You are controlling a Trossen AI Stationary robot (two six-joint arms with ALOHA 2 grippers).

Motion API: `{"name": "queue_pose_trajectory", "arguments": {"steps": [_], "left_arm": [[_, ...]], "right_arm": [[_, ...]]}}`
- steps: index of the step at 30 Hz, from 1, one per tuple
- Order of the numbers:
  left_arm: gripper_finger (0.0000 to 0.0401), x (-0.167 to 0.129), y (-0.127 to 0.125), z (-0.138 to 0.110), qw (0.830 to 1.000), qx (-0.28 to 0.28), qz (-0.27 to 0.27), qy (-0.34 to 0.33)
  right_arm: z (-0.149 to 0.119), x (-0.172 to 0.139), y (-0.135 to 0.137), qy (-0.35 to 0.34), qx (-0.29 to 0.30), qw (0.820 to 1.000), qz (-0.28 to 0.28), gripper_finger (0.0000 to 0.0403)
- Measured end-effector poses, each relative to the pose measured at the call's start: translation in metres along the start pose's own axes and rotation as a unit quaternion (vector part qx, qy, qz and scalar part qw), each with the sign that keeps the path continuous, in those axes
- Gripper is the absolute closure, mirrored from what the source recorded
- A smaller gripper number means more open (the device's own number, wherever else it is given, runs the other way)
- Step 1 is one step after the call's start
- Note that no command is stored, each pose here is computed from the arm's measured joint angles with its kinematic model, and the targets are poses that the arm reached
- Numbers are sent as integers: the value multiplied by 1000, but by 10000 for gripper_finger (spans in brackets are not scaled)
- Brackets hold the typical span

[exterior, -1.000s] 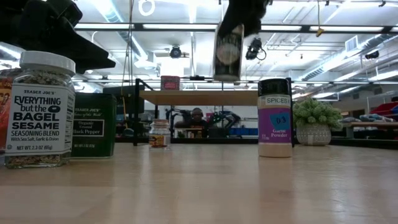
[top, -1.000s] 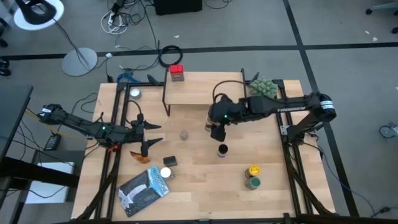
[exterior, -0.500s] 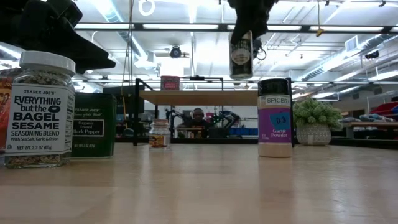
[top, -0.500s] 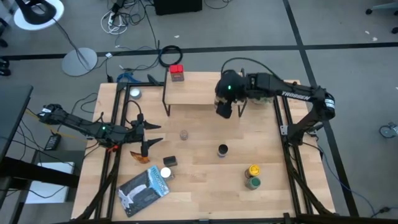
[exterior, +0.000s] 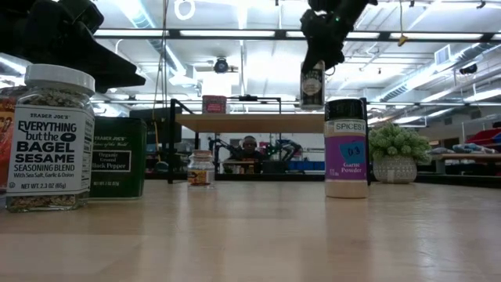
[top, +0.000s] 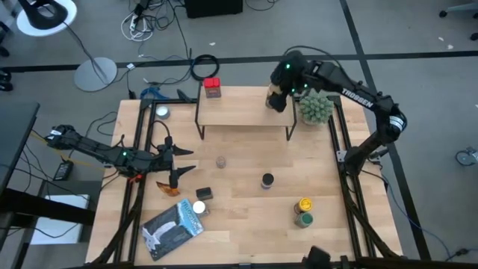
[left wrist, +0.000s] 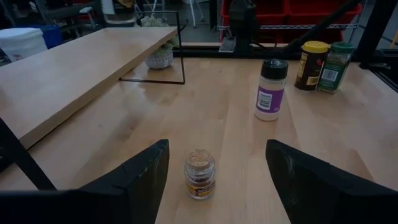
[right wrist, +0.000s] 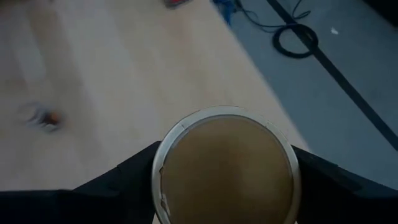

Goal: Shelf spices
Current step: Put the gold seasoning bottle on the shelf

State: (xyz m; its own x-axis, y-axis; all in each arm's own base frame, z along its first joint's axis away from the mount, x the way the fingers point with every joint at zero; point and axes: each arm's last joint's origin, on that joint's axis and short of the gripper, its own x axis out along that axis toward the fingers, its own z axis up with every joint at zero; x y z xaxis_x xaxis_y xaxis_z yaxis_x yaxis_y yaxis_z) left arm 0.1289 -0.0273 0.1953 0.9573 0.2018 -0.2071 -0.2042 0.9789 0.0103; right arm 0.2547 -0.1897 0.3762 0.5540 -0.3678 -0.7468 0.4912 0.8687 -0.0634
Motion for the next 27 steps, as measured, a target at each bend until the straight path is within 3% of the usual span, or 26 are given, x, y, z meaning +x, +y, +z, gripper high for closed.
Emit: {"name": "queue_pose_trajectory", "arguments": {"steps": [10,15,27], "left_arm": [[129,0,0,0,1000,14,0,0],[129,0,0,0,1000,15,6,0],[129,0,0,0,1000,29,7,0]], "right_arm": [[-5,7,-51,-18,23,1000,2,119],[-7,23,-57,-3,10,1000,21,119],[-13,26,-57,33,-18,999,26,119]]}}
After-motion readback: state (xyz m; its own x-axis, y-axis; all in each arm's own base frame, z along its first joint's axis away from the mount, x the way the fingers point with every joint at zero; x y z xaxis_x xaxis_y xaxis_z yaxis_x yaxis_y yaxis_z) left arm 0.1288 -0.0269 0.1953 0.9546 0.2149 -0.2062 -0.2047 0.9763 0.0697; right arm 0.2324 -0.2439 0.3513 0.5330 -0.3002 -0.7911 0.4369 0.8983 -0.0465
